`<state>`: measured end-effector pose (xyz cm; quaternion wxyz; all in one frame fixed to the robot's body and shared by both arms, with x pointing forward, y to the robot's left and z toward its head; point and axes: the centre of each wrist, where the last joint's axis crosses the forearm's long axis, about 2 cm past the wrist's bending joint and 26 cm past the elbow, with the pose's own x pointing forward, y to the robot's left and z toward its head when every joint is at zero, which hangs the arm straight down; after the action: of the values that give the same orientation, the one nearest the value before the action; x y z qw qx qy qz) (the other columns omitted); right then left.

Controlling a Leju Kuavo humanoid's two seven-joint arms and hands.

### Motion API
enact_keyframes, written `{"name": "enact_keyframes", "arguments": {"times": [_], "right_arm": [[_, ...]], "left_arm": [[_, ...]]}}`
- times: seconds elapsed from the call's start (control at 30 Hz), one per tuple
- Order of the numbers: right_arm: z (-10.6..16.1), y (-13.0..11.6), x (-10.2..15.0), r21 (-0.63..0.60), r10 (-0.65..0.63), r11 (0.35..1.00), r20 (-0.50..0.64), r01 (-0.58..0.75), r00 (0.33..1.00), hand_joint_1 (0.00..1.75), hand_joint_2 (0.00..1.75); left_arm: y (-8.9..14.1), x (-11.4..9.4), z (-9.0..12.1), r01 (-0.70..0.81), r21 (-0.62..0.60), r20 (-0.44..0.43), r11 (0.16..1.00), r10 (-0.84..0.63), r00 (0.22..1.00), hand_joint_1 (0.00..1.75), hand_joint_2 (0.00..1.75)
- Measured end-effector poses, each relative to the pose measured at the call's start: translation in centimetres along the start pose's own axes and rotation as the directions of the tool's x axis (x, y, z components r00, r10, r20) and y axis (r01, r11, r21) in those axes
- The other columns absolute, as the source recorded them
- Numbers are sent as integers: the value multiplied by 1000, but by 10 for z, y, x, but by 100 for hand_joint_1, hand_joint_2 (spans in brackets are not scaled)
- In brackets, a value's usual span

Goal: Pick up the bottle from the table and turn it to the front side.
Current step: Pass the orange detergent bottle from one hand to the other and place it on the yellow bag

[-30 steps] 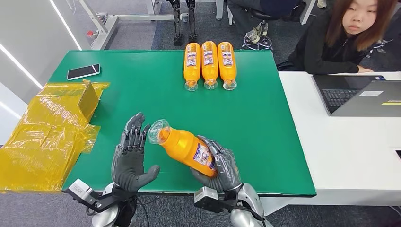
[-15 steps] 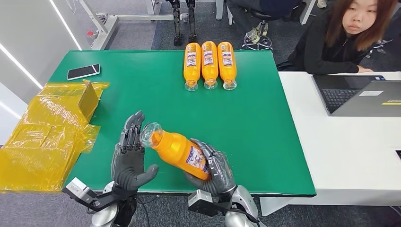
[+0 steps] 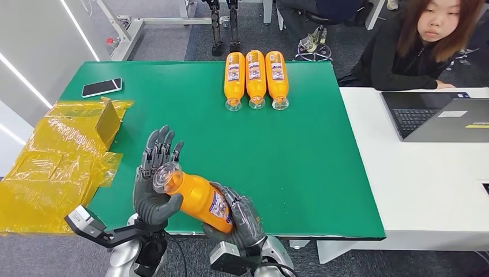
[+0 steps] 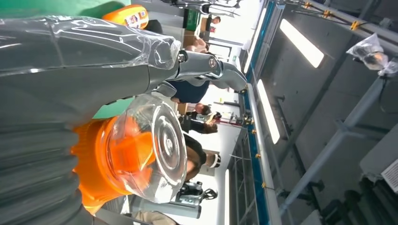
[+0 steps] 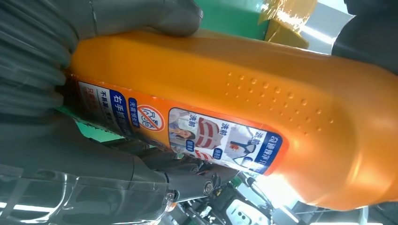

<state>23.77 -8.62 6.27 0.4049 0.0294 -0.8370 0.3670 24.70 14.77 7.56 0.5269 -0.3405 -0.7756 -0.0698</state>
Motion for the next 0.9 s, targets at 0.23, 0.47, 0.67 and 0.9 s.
{"name": "enact_keyframes", "arguments": {"times": [0.23, 0.47, 0.67, 0.9], "right_arm": [[-2, 2, 0, 19, -24, 1000, -9, 24, 1000, 175, 175], [-7, -1, 3, -9, 3, 1000, 12, -3, 1000, 175, 175], [-19, -13, 9, -44, 27, 999, 60, -24, 998, 175, 175], [-30, -23, 13, -72, 42, 997, 96, -35, 995, 175, 175]], "left_arm": [[0, 0, 0, -4, 13, 3, 1000, 4, 1000, 0, 175], [0, 0, 1, 2, 22, 2, 1000, -2, 1000, 1, 175], [-1, -1, 2, 7, 28, -3, 1000, -7, 1000, 0, 175], [-1, -1, 2, 14, 28, -8, 1000, -14, 1000, 145, 175]]}}
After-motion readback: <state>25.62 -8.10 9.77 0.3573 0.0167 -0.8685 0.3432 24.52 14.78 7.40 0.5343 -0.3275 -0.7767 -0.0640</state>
